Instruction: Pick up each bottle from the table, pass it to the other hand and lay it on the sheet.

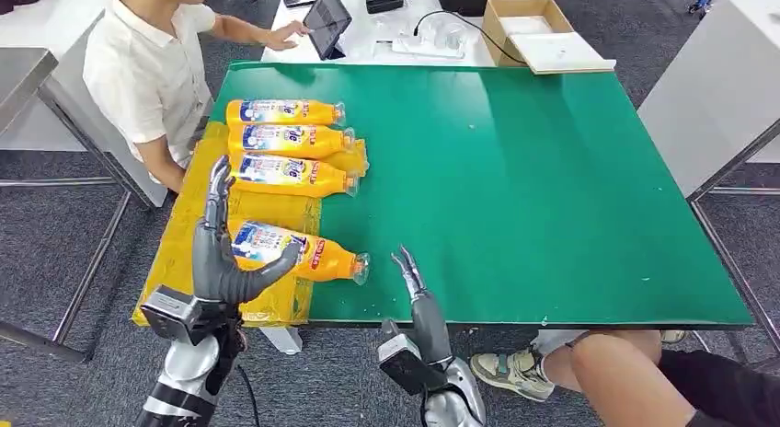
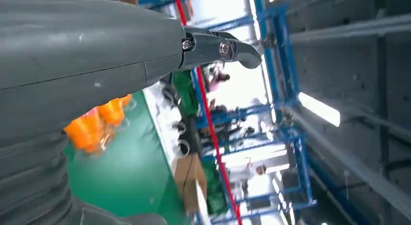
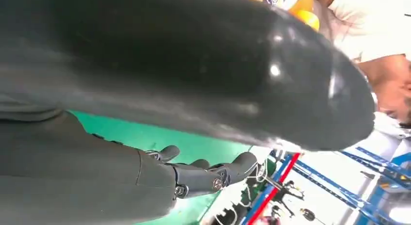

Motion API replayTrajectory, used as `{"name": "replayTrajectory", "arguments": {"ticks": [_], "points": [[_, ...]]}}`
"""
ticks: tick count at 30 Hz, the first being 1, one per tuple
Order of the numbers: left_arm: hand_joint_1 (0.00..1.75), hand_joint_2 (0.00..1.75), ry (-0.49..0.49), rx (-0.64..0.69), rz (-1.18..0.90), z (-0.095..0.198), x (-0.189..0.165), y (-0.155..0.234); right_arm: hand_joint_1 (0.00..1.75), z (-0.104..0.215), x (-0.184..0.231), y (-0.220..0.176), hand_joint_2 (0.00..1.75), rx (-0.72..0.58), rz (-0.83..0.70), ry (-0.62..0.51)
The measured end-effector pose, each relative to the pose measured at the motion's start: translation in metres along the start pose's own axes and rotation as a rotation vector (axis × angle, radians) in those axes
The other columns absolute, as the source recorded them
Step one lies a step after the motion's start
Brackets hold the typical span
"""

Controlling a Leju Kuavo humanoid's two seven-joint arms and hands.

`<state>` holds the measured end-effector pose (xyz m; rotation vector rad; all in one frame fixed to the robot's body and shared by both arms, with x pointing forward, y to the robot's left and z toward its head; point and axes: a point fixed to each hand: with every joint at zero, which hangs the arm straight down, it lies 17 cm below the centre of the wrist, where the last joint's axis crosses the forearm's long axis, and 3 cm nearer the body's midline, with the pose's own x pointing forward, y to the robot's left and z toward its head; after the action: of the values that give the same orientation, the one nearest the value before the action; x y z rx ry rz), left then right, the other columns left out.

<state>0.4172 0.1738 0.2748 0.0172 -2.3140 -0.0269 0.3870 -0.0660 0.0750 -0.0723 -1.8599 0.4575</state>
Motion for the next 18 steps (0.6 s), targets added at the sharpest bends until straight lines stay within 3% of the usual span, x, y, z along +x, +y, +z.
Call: {"name": "replayTrajectory", "arguments": {"ticks": [13, 18], "points": [[0.0, 1.75, -0.041, 0.065, -0.044, -0.004, 0.01, 0.023, 0.0, -0.005, 0.004, -0.015, 0.0, 0.018, 0.091, -0.044], [0.0, 1.75, -0.068, 0.132, -0.098, -0.008, 0.014, 0.044, 0.0, -0.012, 0.012, -0.031, 0.0, 0.014, 0.194, -0.099]]}}
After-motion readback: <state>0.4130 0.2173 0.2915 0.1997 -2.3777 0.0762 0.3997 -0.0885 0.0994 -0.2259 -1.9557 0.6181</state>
